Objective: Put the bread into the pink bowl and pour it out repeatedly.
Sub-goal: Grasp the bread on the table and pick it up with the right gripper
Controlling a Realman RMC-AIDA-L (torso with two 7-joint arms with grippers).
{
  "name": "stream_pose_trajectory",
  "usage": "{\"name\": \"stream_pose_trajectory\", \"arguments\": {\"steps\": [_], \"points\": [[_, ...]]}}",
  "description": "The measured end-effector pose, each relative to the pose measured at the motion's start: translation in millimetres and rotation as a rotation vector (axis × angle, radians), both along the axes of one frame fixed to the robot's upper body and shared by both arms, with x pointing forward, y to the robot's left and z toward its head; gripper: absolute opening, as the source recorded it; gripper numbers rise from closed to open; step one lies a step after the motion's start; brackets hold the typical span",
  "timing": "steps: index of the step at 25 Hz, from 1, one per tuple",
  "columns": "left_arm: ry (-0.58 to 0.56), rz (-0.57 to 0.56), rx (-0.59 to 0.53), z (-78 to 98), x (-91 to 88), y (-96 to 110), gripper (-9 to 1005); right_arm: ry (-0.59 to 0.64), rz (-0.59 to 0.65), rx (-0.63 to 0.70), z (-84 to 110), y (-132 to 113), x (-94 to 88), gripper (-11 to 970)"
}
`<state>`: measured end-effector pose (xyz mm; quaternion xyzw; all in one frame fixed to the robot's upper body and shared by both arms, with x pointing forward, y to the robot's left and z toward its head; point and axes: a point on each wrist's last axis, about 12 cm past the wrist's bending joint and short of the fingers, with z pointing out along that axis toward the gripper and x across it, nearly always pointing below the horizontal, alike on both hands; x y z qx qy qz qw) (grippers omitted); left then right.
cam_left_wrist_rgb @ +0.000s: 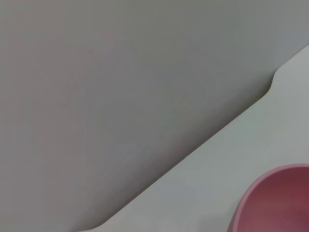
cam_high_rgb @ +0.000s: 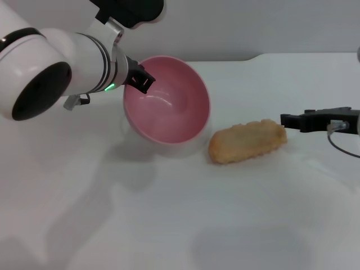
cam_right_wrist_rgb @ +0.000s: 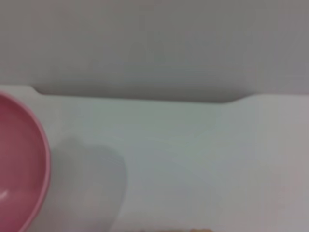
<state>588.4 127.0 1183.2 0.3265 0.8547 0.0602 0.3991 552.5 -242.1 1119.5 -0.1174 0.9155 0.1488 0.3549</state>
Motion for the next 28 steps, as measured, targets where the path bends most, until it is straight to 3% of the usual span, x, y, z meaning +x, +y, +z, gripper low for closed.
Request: {"name": "stream_pose_trajectory", "arguments": {"steps": [19,28], "points": [[0.0,-0.002,0.015,-2.3,4.5,-1.2,54,0.065,0.086,-0.044,-15.2,25.0,25.7,589],[-0.008,-0.005,0.012,-2.1,5.9,-1.3,55,0.073,0.06,0.066,-11.1,9.0,24.8,589]]}}
